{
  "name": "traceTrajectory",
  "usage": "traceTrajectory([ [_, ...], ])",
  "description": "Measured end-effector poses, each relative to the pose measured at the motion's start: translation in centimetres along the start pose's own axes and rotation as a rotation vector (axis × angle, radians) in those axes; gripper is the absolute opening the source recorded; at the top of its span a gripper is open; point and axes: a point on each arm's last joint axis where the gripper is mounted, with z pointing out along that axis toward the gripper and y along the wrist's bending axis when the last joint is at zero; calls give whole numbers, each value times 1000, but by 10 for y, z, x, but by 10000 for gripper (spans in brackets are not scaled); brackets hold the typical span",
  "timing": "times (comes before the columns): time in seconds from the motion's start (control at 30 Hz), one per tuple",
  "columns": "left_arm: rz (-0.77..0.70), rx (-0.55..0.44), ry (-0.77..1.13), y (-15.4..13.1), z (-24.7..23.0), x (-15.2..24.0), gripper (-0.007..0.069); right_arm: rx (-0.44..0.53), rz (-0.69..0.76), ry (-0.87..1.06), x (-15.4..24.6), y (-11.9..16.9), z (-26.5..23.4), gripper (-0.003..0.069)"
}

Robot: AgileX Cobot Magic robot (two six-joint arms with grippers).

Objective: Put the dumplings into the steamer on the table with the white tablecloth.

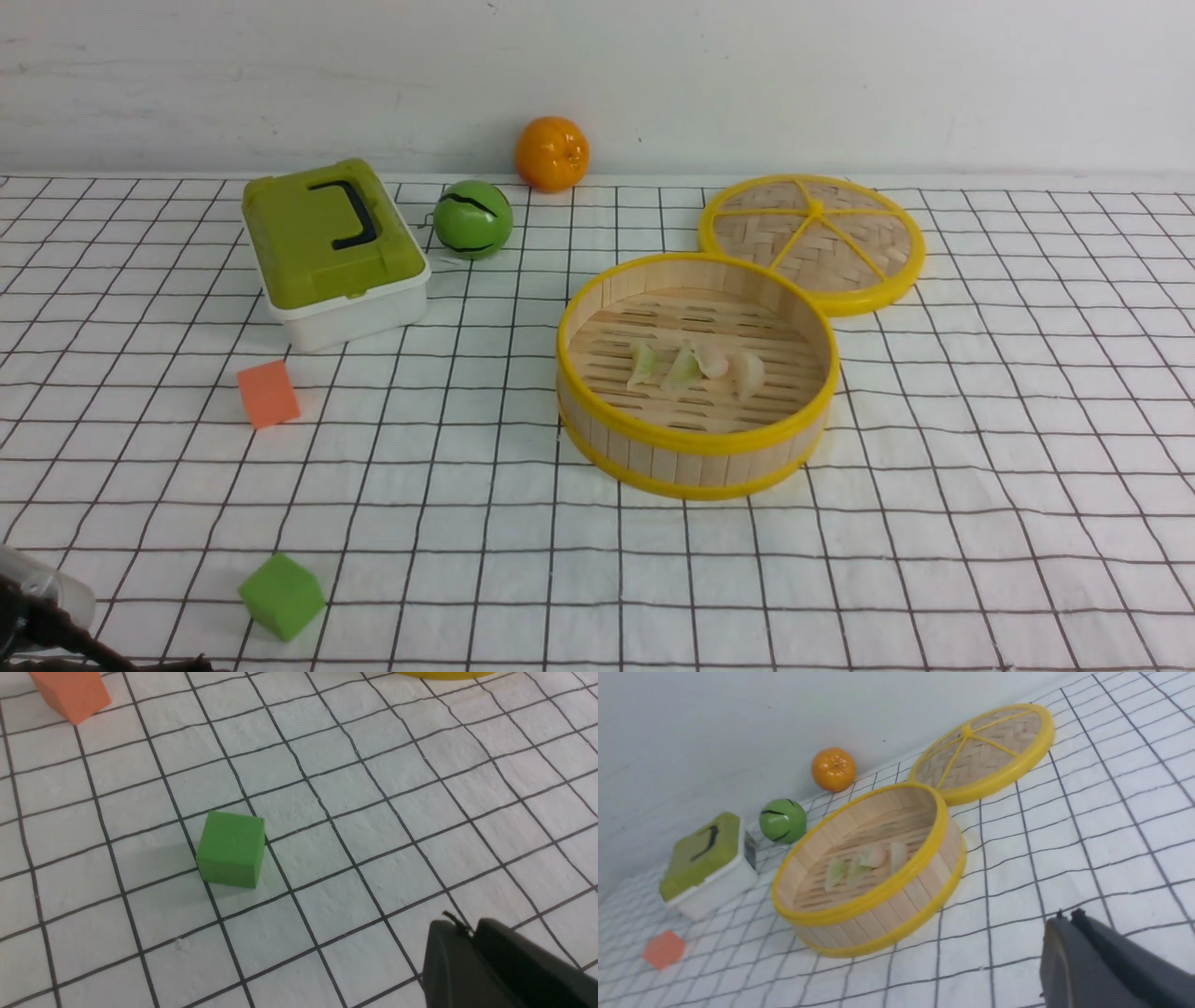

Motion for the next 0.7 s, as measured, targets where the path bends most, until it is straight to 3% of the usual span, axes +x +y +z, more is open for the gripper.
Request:
traceTrajectory([
  [0.17, 0, 0, 0, 0, 0, 0, 67, 4, -186, -106, 13, -11, -7, -18],
  [0.37, 0, 0, 2, 0, 0, 0, 75, 23, -575, -202, 10, -11, -15, -15],
  [0.5, 0, 0, 2, 0, 0, 0, 77, 27, -587, -192, 11, -11, -15, -14],
  [0.7, 0, 0, 2, 0, 0, 0, 85, 85, -414, -56, 22, -20, -14, -11],
])
